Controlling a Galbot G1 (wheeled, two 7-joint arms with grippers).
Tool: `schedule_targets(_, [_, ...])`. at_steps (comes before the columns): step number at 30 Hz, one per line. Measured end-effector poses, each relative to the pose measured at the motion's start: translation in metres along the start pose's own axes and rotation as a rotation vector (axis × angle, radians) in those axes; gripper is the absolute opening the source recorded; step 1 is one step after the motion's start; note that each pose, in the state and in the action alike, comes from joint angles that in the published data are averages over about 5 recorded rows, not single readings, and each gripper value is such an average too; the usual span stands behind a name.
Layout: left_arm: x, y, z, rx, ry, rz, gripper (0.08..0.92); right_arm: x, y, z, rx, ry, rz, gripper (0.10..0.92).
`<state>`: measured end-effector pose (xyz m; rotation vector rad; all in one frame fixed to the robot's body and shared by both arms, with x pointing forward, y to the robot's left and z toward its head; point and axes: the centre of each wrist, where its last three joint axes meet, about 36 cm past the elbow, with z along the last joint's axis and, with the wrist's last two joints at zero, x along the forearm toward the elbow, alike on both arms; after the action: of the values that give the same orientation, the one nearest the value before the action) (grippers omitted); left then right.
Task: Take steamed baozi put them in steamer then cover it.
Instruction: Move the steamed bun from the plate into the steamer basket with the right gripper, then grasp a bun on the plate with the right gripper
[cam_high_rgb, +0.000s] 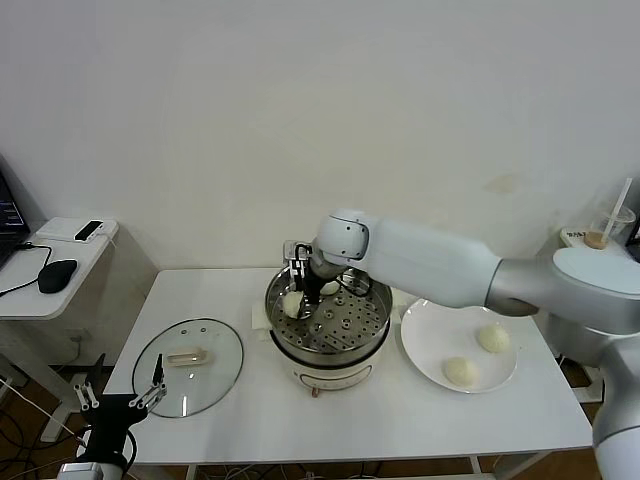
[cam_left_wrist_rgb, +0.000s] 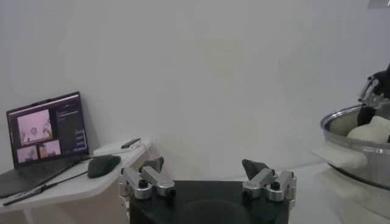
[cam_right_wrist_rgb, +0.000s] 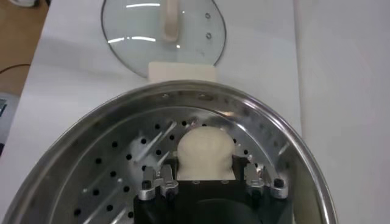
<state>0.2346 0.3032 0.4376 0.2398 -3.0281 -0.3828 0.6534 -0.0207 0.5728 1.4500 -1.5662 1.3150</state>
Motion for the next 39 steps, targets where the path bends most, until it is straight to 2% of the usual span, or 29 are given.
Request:
schedule_targets(8, [-0.001, 0.001, 0.0, 0.0, -0.001, 0.0, 0.823, 0.001, -0.005, 0.001, 0.015, 0.01, -0.001, 0.773])
schedule_targets(11, [-0.001, 0.001, 0.0, 0.0, -0.001, -0.001, 0.823, 0.01, -0.007, 0.003, 0.035, 0.012, -0.012, 0.814])
schedule_targets(19, [-0.002, 0.001, -0.001, 0.0, -0.004, 0.003, 0.823, 0.067, -0.016, 0.027, 0.116, 0.019, -0.039, 0.823])
schedule_targets(26, [-0.002, 0.001, -0.002, -0.006, -0.008, 0.014, 0.823, 0.132, -0.012, 0.073, 0.169, 0.04, -0.04, 0.823])
schedule_targets(33, [-0.002, 0.0, -0.003, -0.009, -0.009, 0.026, 0.823, 0.173, 0.019, 0.145, 0.167, 0.085, -0.036, 0.823])
schedule_targets(39, [-0.002, -0.004, 0.0, -0.01, -0.004, 0.037, 0.823, 0.183, 0.056, 0.204, 0.14, 0.125, -0.029, 0.823])
